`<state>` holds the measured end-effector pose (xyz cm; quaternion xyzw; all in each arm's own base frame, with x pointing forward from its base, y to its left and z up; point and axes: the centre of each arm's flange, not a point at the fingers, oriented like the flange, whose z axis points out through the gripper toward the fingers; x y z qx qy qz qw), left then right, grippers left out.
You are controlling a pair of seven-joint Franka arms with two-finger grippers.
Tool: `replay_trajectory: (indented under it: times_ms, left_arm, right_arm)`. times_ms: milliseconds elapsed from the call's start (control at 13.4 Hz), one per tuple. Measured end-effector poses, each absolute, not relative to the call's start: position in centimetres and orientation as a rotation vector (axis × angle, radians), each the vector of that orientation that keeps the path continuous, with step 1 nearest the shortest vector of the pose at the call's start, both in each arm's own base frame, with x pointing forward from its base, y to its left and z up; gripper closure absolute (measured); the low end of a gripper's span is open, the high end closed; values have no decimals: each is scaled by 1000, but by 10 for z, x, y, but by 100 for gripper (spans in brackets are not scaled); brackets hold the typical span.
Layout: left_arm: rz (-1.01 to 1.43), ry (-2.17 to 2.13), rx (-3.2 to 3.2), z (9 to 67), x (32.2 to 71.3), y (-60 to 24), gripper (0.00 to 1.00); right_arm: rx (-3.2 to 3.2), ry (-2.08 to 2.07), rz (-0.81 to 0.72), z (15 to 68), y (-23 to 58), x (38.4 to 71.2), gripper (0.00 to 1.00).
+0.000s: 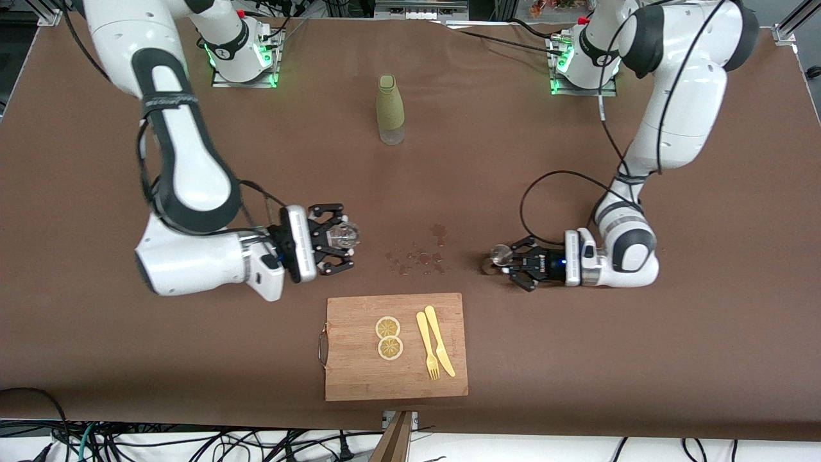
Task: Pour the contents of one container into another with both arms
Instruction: 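Move the glass back with the right gripper while the left gripper returns the jigger, then lower the glass onto the table while the left gripper sets down the jigger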
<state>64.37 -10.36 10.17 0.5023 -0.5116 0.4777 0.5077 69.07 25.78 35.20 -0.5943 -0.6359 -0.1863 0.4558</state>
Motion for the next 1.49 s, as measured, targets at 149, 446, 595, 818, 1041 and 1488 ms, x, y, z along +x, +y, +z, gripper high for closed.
replay_trajectory:
  times_ms: [149, 446, 595, 818, 1041, 1488]
  left_arm:
    - [1142, -1246, 1207, 102, 640, -48, 79]
    - [1126, -1305, 1224, 105, 616, 71, 79]
    - [1125, -1335, 1233, 104, 599, 117, 79]
    - [1143, -1354, 1210, 96, 574, 161, 79]
    - [1131, -1349, 1209, 85, 552, 190, 79]
    - [1098, -1308, 1261, 61, 524, 222, 79]
  right_arm:
    - [-1423, -1553, -475, 331, 204, 695, 87]
    - [-1415, -1478, -546, 289, 85, 694, 87]
    - [-1422, -1450, -590, 264, 42, 687, 87]
    - [-1422, -1457, -682, 220, -7, 679, 87]
    - [-1412, -1449, -848, 183, -51, 674, 87]
    - [-1423, -1385, -1057, 120, -94, 658, 87]
